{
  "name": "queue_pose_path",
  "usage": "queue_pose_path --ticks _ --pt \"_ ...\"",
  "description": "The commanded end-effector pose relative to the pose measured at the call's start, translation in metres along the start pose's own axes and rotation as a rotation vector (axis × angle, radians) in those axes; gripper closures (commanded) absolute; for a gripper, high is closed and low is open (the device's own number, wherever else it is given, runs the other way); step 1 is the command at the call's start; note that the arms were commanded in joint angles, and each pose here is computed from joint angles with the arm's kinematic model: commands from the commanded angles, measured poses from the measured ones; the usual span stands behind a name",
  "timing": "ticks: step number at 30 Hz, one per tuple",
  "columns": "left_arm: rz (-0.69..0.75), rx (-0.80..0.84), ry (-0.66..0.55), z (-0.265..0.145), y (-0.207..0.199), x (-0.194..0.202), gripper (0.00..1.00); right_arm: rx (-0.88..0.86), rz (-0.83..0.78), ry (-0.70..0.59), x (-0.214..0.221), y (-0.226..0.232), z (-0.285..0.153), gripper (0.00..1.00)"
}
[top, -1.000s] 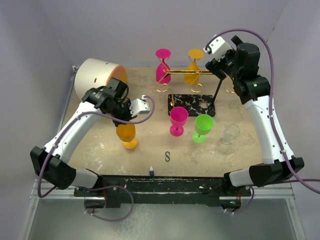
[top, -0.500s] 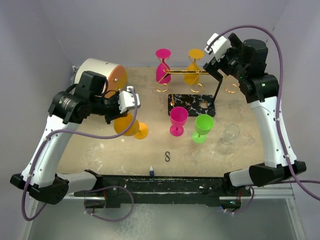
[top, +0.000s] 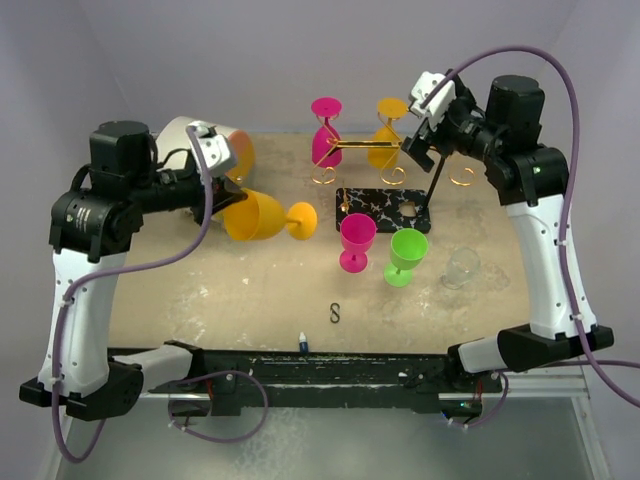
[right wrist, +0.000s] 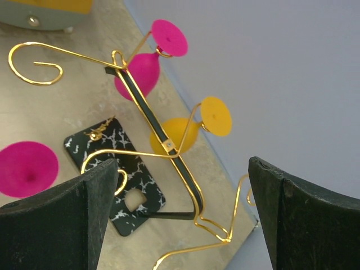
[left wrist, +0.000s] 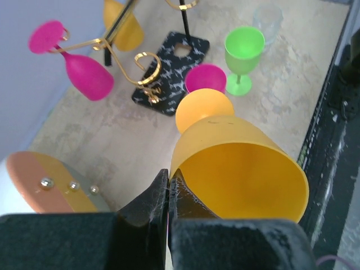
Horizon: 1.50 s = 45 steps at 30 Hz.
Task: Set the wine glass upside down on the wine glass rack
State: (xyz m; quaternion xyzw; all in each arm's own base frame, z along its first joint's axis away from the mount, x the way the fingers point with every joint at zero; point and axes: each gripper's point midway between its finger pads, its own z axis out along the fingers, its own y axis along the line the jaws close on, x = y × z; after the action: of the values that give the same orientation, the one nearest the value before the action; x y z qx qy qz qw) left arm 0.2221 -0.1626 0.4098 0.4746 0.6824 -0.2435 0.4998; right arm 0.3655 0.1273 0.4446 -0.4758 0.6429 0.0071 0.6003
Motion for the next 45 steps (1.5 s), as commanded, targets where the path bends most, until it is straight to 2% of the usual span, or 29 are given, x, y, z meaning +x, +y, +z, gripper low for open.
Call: queue_pose_path --ticks 1,5,13,20,31,45 --pt "0.025 -0.124 -0.185 -0.016 0.019 -0.056 1.0 -0.064 0.052 -0.111 -0.028 0.008 -0.003 0.0" --pt "0.057 -0.237 -0.308 -0.024 0.04 -0.089 1.0 -0.095 0.109 -0.175 -0.044 0.01 -0.001 0.0" --pt "-0.068 -0.306 -0.414 -0.026 0.07 -0.129 1.0 -0.196 0.302 -0.343 -0.089 0.02 -0.008 0.04" --pt "-0.113 -0.334 -0.497 -0.026 0.09 -0.159 1.0 -0.213 0.463 -0.409 -0.106 0.015 -0.003 0.09" --pt "-0.143 -0.294 -0.532 -0.006 0.103 -0.164 1.0 -0.287 0.674 -0.432 -0.101 0.023 0.023 0.14" --pt "-0.206 -0.212 -0.543 0.015 0.101 -0.155 1.0 -0.397 0.833 -0.498 -0.115 0.039 0.035 0.22"
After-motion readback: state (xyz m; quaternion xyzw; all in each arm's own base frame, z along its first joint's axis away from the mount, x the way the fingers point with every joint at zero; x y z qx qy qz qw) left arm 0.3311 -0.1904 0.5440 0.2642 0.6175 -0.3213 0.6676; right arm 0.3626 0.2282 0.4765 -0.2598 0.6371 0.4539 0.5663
